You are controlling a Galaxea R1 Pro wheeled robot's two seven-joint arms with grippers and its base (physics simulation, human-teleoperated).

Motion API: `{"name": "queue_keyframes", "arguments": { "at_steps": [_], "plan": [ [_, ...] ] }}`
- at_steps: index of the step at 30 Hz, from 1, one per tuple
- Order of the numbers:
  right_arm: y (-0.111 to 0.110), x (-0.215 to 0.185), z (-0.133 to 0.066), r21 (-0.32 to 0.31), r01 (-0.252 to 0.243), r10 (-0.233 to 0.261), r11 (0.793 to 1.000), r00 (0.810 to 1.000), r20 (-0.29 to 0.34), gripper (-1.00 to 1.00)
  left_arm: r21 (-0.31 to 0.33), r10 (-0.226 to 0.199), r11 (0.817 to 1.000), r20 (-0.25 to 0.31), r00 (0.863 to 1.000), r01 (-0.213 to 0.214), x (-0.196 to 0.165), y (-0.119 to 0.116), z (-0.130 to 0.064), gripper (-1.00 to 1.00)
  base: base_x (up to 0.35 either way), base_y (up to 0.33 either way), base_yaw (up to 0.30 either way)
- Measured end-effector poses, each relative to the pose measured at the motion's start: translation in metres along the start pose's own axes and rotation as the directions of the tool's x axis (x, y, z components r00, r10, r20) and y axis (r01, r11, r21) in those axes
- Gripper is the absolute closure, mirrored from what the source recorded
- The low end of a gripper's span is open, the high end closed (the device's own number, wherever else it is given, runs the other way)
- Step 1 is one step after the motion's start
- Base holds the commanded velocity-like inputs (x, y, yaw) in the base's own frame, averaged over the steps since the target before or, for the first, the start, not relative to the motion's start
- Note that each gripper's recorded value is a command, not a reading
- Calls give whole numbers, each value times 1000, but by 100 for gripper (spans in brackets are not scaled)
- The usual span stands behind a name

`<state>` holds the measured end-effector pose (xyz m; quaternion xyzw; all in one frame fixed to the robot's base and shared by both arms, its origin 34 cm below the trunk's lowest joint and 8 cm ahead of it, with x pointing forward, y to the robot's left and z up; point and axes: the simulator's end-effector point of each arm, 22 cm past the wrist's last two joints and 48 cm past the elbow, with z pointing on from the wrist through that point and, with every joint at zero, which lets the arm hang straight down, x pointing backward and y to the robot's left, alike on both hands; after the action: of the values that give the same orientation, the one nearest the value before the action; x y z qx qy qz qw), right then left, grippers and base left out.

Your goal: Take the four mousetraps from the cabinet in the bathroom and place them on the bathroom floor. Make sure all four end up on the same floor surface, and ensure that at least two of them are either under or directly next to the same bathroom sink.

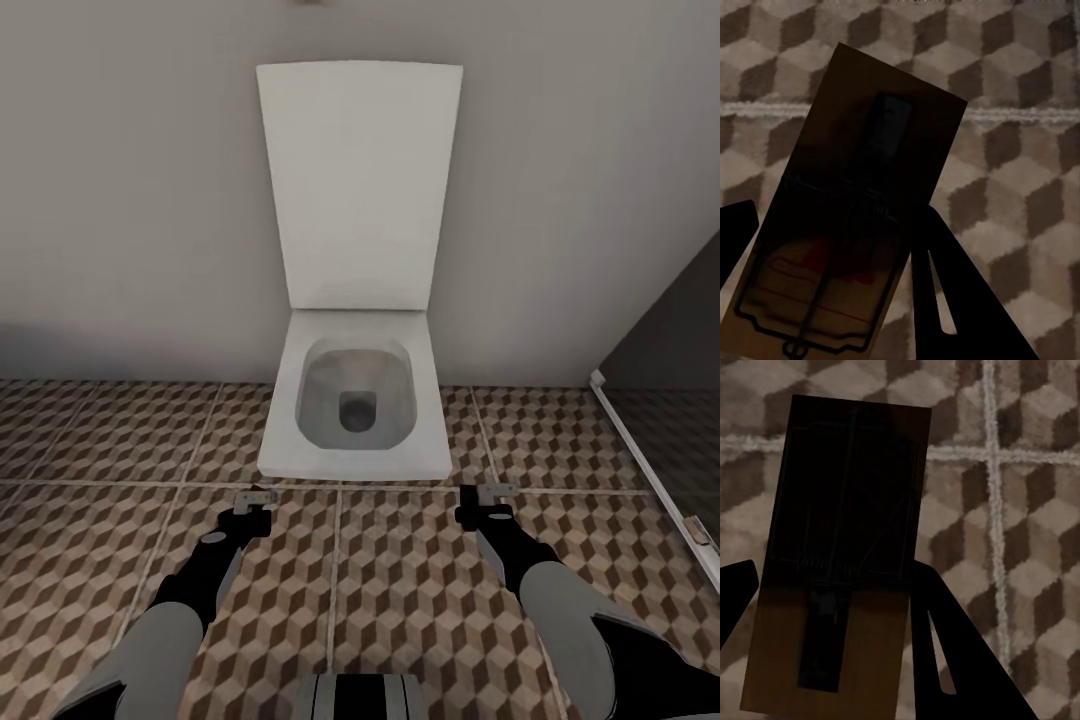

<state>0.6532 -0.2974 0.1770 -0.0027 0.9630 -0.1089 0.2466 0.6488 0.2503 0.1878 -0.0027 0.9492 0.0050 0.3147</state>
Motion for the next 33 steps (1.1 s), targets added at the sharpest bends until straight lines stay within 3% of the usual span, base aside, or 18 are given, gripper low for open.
{"name": "queue_keyframes", "arguments": {
  "at_steps": [11, 33],
  "plan": [
    [2, 9, 6, -1, 5, -5, 1000, 1000, -15, 100, -9, -1, 1000, -3, 1000, 1, 3, 4, 4, 100, 0, 0, 0],
    [11, 61, 35, -7, 23, -24, 1000, 994, -103, 100, -11, 0, 1000, -91, 996, -1, 57, 4, 28, 100, 0, 0, 0]
  ]
}}
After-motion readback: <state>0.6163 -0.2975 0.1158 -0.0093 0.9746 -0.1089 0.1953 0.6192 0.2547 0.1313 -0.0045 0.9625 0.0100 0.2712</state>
